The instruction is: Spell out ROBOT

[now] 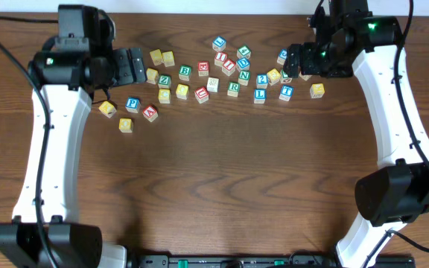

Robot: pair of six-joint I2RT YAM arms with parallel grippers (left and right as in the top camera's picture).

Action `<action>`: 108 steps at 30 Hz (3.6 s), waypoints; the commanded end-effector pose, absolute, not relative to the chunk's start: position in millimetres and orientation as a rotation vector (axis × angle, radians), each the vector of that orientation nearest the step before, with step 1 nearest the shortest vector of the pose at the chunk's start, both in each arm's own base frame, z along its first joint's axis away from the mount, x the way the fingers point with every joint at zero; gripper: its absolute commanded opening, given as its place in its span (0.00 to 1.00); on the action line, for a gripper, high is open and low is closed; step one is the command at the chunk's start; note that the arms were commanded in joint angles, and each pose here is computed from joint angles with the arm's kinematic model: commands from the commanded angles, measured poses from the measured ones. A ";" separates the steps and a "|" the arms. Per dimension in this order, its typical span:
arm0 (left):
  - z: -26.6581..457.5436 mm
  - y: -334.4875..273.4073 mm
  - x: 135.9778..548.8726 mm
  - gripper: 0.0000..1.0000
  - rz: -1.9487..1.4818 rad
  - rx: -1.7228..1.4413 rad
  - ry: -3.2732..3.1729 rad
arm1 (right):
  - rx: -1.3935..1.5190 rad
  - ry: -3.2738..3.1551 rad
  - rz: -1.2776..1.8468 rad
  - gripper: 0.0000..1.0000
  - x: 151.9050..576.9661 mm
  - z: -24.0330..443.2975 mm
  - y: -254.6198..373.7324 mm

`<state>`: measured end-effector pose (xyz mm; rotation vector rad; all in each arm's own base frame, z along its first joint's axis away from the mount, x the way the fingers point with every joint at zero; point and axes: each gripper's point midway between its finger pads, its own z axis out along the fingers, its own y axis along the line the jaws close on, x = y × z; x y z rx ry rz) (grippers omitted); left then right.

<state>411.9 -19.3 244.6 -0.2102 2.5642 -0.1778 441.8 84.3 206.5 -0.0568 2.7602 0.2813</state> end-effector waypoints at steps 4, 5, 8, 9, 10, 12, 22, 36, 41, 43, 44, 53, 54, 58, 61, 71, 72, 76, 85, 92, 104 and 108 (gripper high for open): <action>223.5 -24.4 421.5 0.96 -0.186 -0.213 2.629 | -0.073 2.708 0.339 0.99 454.0 214.5 95.6; 220.3 -24.4 421.5 0.96 -0.185 -0.214 2.637 | -0.078 2.703 0.349 0.99 454.7 215.3 97.6; 210.5 -24.4 421.5 0.96 -0.196 -0.269 2.657 | -0.082 2.682 0.354 0.99 458.8 217.5 99.1; 208.5 -24.4 421.2 0.96 -0.198 -0.281 2.662 | -0.081 2.679 0.354 0.99 459.7 217.6 99.3; 207.4 -24.4 421.2 0.97 -0.197 -0.284 2.665 | -0.082 2.677 0.354 0.99 460.2 217.7 99.3; 204.0 -24.4 421.6 0.96 -0.201 -0.307 2.673 | -0.071 2.676 0.355 0.99 460.7 217.7 99.2; 171.7 -53.9 425.6 0.82 -0.212 -0.260 2.761 | -0.040 2.729 0.358 0.99 459.5 200.6 99.1; 158.5 -158.2 463.4 0.75 -0.262 -0.069 2.701 | 0.154 2.761 0.259 0.99 457.8 194.1 72.0; 153.2 -201.0 484.4 0.74 -0.228 0.035 2.715 | 0.259 2.813 0.233 0.99 447.1 188.6 39.5; 150.2 -215.9 486.5 0.75 -0.214 0.070 2.704 | 0.284 2.828 0.227 0.99 443.3 187.2 32.0; 150.0 -224.5 485.7 0.74 -0.224 0.090 2.696 | 0.287 2.832 0.226 0.99 442.4 186.9 31.3; 149.5 -263.1 481.4 0.74 -0.275 0.145 2.656 | 0.285 2.836 0.225 0.99 441.5 186.3 32.4; 147.4 -267.4 482.5 0.73 -0.282 0.148 2.650 | 0.285 2.836 0.225 0.99 441.6 186.3 32.3; 132.8 -281.3 486.3 0.74 -0.293 0.162 2.645 | 0.287 2.839 0.214 0.99 440.9 185.8 31.0; 112.1 -284.9 489.4 0.73 -0.281 0.167 2.667 | 0.280 2.851 0.201 0.99 438.1 184.9 29.8; 48.0 -277.3 493.7 0.68 -0.157 0.161 2.745 | 0.280 2.853 0.201 0.99 437.7 184.6 29.8; 46.7 -277.4 493.9 0.67 -0.156 0.161 2.746 | 0.280 2.852 0.201 0.99 437.7 184.7 29.8; 35.5 -277.0 493.5 0.63 -0.147 0.162 2.762 | 0.280 2.853 0.201 0.99 437.5 184.6 29.8; 19.2 -276.8 492.7 0.58 -0.133 0.166 2.782 | 0.281 2.858 0.200 0.99 436.4 184.3 29.7; 13.0 -272.8 490.9 0.49 -0.108 0.163 2.788 | 0.271 2.868 0.196 0.99 434.2 183.6 29.5; 14.0 -271.3 493.5 0.28 -0.097 0.158 2.777 | 0.275 2.865 0.170 0.99 434.7 183.4 26.3; 23.7 -270.4 492.0 0.29 -0.099 0.158 2.773 | 0.275 2.865 0.165 0.99 434.7 183.4 25.8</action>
